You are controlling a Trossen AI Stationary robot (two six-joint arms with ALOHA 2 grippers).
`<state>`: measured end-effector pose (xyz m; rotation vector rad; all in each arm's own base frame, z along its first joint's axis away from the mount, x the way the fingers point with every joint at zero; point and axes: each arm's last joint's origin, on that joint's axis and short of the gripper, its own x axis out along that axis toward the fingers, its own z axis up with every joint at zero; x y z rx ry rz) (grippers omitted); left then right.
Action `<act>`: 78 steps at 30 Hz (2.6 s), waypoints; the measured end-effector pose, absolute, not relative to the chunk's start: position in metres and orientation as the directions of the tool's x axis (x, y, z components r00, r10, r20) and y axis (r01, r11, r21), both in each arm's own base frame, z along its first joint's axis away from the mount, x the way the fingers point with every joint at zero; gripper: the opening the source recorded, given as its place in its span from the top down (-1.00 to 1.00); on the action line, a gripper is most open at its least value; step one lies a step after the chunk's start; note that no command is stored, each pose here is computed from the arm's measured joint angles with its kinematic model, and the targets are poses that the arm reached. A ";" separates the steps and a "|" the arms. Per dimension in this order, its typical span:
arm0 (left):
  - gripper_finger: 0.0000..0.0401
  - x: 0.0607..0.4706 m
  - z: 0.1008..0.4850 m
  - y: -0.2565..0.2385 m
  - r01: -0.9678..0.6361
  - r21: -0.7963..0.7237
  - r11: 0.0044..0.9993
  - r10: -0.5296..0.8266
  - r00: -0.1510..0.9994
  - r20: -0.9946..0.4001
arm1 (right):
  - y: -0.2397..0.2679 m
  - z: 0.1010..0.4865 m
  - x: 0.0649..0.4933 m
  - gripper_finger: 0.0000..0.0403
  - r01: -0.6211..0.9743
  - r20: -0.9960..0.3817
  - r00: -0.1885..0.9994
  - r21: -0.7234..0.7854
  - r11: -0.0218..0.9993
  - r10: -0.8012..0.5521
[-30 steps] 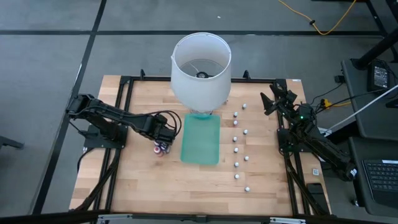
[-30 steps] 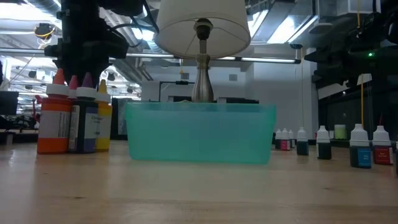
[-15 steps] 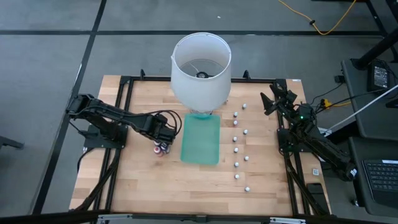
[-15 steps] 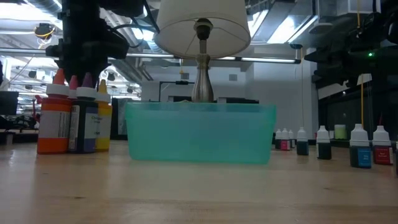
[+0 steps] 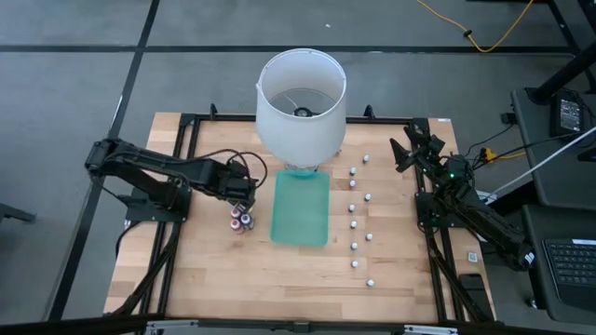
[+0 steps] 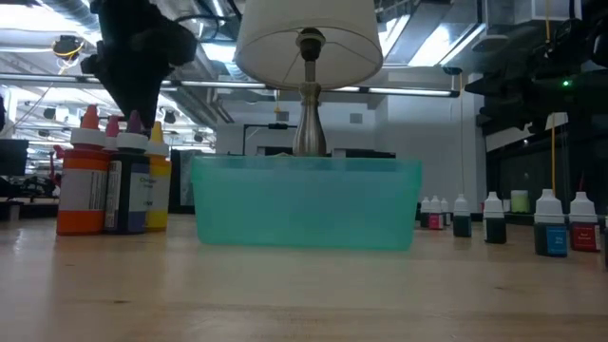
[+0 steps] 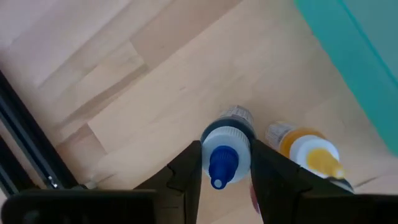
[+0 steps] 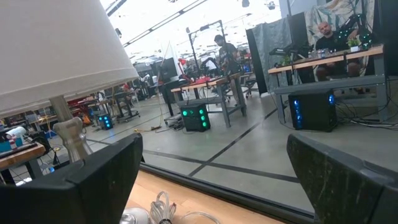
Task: Pick & Place food coloring
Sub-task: Put the large blue food coloring bottle into the green bin
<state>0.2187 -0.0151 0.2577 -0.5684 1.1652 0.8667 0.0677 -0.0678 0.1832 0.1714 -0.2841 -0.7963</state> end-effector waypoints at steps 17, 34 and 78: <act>0.46 0.163 0.310 -0.005 -0.684 -0.023 0.729 0.245 0.292 -0.925 | -0.068 0.183 0.068 -0.98 0.678 0.186 0.664 0.257 0.688 -0.724; 0.46 0.194 0.382 -0.034 -0.369 0.094 0.925 0.273 0.470 -0.839 | -0.068 0.183 0.068 -0.98 0.678 0.186 0.664 0.257 0.688 -0.724; 0.46 0.387 0.303 -0.101 -0.442 0.226 0.868 0.324 0.160 -0.932 | -0.068 0.183 0.068 -0.98 0.679 0.185 0.664 0.257 0.688 -0.724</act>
